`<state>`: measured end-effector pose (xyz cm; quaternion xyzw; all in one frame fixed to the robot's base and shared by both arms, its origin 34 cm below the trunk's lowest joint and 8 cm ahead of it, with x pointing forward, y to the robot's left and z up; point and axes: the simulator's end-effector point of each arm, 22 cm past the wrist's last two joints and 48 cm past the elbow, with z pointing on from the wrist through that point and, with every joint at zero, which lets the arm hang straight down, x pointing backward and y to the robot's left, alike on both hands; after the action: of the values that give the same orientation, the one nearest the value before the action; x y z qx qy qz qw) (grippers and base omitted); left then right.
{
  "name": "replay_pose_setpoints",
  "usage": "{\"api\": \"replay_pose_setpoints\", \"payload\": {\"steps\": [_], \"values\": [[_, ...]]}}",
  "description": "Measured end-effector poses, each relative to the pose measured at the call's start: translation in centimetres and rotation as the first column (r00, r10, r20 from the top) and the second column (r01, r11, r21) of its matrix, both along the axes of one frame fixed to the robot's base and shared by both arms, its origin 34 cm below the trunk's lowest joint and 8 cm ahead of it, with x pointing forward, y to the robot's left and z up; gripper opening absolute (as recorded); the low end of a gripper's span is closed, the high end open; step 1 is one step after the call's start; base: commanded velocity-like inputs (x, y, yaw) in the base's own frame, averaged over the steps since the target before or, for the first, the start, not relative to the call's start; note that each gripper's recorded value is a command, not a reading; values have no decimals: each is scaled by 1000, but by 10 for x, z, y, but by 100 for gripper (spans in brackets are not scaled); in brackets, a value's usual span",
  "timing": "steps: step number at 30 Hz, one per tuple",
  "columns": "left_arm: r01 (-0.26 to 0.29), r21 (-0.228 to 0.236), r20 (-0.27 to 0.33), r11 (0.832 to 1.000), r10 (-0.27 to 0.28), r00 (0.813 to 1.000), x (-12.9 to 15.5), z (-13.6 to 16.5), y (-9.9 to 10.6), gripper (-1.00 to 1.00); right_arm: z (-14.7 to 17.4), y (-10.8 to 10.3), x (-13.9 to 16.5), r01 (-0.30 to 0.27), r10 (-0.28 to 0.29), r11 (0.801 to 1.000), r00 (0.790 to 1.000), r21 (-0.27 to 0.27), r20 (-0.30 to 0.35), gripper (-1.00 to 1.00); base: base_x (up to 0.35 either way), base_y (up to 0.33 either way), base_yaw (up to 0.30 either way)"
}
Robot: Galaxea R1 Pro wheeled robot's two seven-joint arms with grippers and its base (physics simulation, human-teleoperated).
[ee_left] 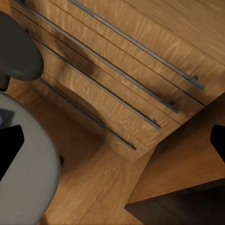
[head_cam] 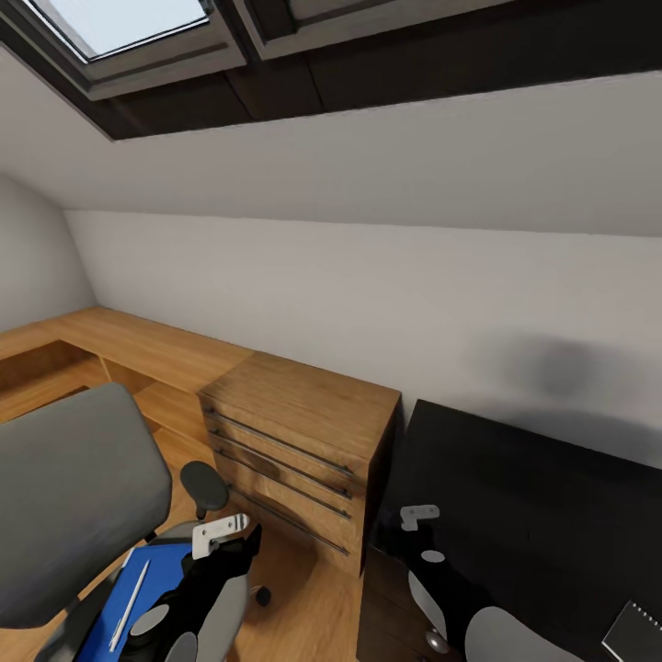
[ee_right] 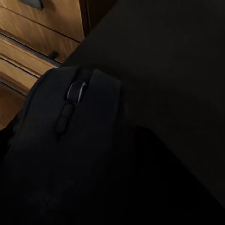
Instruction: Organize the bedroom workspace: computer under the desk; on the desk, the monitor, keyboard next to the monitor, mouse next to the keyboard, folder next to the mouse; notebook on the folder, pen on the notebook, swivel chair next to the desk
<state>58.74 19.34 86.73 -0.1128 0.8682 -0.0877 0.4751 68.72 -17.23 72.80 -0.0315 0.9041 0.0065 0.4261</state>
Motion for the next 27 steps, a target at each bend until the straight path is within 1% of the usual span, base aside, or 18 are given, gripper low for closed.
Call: {"api": "replay_pose_setpoints", "payload": {"steps": [4, 13, 15, 16, 17, 19, 20, 21, 23, 25, 27], "values": [[0, 1, -1, 1000, 0, 1000, 0, 5, 0, 100, 1, -1, -4, -1, 1, 1000, 1000, -5, -15, -100, 0, 0, 0], [1, 0, -11, 1000, -1, 1000, -3, 13, 1, 100, 18, 2, -1, 0, 0, 1000, 1000, 0, 13, -100, -1, 0, 0], [1, 0, -12, 1000, -1, 1000, -4, 15, 1, 100, 24, 2, 2, 1, -1, 1000, 1000, 1, 22, -100, -131, 0, 0], [1, 0, -13, 1000, -1, 1000, -4, 16, 1, 100, 31, 3, 6, 2, -2, 1000, 999, 4, 36, -100, -258, 0, 0], [1, 0, -13, 1000, -1, 1000, -4, 17, 1, 100, 50, 5, 20, 2, -3, 1000, 997, 13, 78, -100, -288, 0, 0], [1, 0, -14, 1000, -1, 1000, -4, 19, 1, 100, 85, 11, 41, -1, -3, 999, 991, 32, 132, -100, -317, 0, 0], [1, 0, -14, 1000, -1, 1000, -5, 21, 1, 100, 109, 12, 53, -2, -4, 999, 989, 42, 146, -100, -332, 0, 0], [0, 0, -15, 1000, 0, 1000, -5, 22, 1, 100, 127, 12, 58, -1, -7, 999, 988, 52, 155, -100, -334, 0, 0], [0, 0, -15, 1000, 0, 1000, -5, 24, 1, 100, 145, 13, 53, 0, -12, 997, 988, 75, 155, -100, -338, 0, 0], [0, 1, -15, 1000, 0, 1000, -6, 26, 1, 100, 159, 13, 35, 10, -25, 994, 990, 106, 141, -100, -341, 0, 0], [0, 1, -15, 1000, 1, 1000, -6, 28, 1, 100, 175, 12, 23, 20, -37, 992, 989, 122, 143, -100, -342, 0, 0]]}}
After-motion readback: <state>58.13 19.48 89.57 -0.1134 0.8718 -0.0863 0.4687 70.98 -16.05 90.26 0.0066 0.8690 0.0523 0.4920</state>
